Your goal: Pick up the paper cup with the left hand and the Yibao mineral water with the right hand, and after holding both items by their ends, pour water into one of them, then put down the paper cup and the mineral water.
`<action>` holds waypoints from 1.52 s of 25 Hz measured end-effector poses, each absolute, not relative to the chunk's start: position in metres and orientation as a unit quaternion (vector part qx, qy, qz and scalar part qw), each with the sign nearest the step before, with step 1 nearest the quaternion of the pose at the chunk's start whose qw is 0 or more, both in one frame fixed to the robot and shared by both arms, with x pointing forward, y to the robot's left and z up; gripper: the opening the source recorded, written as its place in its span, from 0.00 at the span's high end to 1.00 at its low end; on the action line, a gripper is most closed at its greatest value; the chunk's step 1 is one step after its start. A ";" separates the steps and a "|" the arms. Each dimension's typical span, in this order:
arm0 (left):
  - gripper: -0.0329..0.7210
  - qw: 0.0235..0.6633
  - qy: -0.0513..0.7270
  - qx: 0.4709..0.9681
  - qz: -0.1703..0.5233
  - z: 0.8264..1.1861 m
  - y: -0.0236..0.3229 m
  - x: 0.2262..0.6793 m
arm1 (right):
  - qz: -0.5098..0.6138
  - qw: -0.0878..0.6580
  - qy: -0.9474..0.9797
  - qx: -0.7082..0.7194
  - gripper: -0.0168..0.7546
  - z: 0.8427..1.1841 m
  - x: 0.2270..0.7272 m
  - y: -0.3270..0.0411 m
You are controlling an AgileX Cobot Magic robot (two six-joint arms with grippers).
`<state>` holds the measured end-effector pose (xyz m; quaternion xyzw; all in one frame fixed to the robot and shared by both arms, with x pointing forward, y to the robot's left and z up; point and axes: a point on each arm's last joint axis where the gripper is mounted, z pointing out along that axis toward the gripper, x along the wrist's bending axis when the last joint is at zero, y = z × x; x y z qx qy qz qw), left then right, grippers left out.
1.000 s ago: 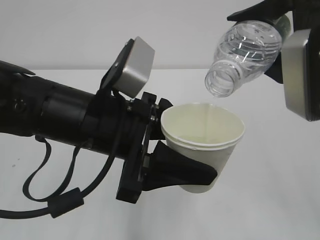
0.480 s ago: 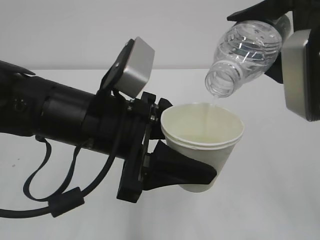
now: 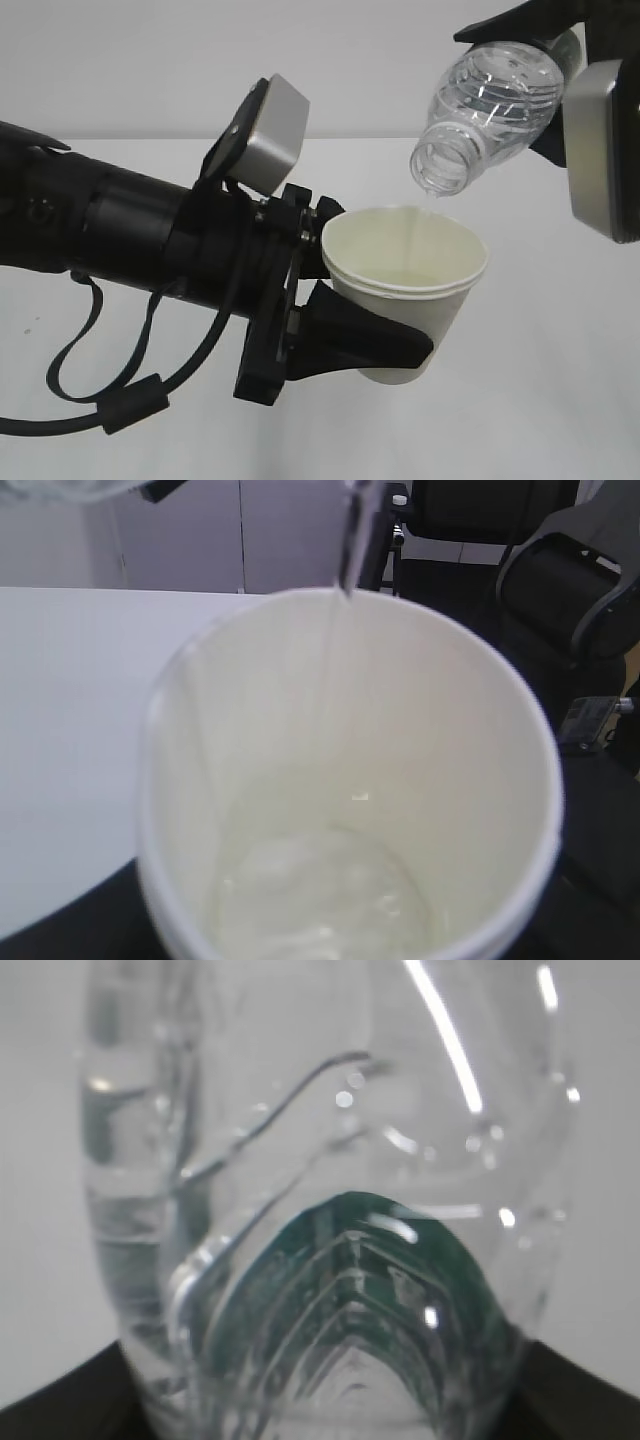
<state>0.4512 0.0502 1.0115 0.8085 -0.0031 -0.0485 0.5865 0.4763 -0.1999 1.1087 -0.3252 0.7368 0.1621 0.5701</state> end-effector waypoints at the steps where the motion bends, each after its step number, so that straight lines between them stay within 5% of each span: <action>1: 0.36 0.586 -0.003 0.809 -0.049 1.012 0.050 0.451 | 0.162 0.570 0.737 -0.325 0.36 1.109 0.476 -0.200; 38: 0.36 0.586 -0.003 0.809 -0.048 1.011 0.050 0.451 | 0.156 0.572 0.736 -0.326 0.36 1.109 0.477 -0.201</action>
